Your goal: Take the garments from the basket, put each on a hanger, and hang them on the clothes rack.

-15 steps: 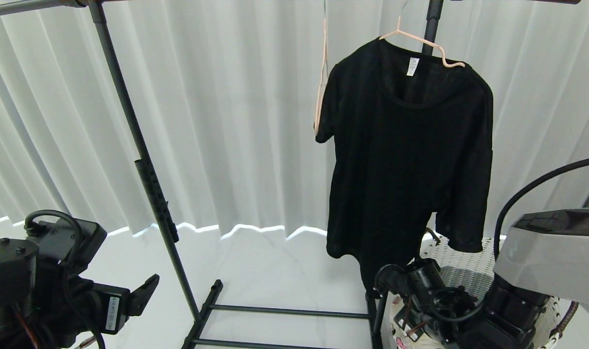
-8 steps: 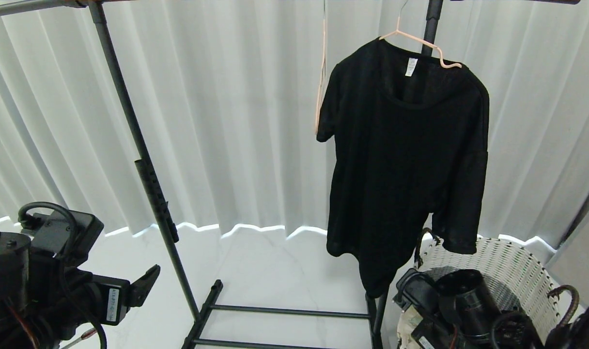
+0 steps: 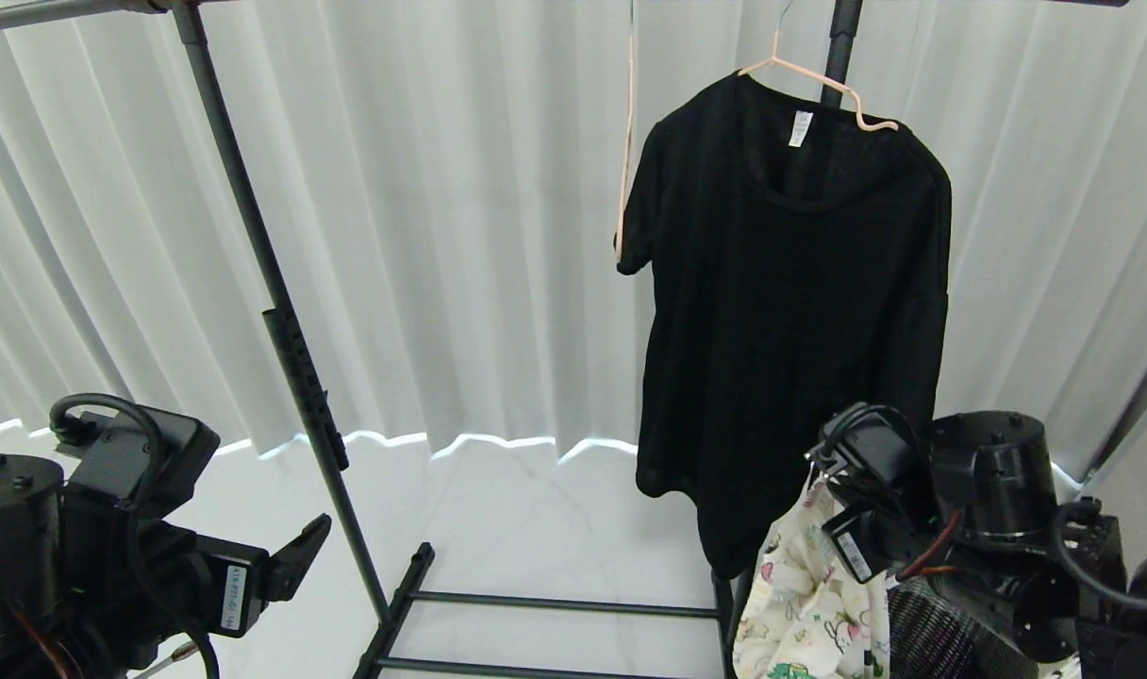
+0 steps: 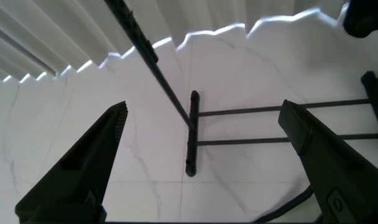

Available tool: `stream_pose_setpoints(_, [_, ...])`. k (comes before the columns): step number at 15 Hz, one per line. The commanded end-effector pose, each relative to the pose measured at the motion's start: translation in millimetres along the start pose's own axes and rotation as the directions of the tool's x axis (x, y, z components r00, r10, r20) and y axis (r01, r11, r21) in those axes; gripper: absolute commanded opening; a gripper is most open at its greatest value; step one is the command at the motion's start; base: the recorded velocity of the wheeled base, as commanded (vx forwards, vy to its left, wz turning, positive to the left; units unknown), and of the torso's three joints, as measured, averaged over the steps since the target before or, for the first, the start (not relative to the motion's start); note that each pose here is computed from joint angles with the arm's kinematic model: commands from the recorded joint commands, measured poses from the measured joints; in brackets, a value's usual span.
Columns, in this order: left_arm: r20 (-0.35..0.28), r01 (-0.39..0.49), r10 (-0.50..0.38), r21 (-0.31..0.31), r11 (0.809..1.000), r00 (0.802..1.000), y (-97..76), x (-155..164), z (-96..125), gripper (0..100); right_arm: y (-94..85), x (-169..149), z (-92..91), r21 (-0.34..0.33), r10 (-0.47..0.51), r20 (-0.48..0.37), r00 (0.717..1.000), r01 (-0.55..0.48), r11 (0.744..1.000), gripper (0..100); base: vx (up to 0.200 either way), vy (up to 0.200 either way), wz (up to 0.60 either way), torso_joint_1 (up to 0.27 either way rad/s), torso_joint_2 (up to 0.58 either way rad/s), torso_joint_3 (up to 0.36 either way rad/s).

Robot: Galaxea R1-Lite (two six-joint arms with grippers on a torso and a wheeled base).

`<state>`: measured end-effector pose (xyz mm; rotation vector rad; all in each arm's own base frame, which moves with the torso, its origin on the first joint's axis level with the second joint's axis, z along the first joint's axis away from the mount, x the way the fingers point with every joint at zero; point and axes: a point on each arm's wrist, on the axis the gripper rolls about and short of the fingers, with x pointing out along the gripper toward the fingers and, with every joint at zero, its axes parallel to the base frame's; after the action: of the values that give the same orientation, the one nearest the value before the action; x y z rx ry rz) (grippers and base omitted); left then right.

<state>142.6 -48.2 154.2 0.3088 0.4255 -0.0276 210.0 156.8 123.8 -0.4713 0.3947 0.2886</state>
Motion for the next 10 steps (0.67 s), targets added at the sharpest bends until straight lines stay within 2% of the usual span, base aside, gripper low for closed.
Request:
stream_pose_setpoints(1, [0.004, 0.012, -0.012, 0.006, 1.0, 1.0, -2.1, -1, 0, 100, -18.1, -12, 42.9, 0.037, -0.012, 0.069, 0.998, 0.009, 0.999, 0, -0.2, 0.0, 0.0, 0.012, 0.01, -0.002])
stream_pose_setpoints(5, [0.01, 0.031, -0.031, 0.013, 0.999, 0.999, -4.8, -2, 0, 100, -27.1, -17, 74.7, 0.041, 0.008, 0.087, 0.996, -0.011, 0.999, 0, -0.2, 0.0, 0.0, 0.0, 0.0, 0.005])
stream_pose_setpoints(8, [0.019, 0.06, -0.061, 0.028, 0.998, 0.998, -9.4, -4, 1, 100, -28.6, -18, 82.9, 0.034, 0.048, 0.09, 0.995, -0.051, 0.998, 0, -0.2, 0.0, 0.0, 0.002, 0.0, 0.002])
stream_pose_setpoints(10, [0.039, 0.123, -0.125, 0.047, 0.991, 0.991, -18.9, -8, 3, 100, -29.0, -19, 89.1, 0.036, 0.081, 0.115, 0.99, -0.085, 0.996, 0, 0.0, 0.0, 0.0, 0.0, 0.0, 0.0])
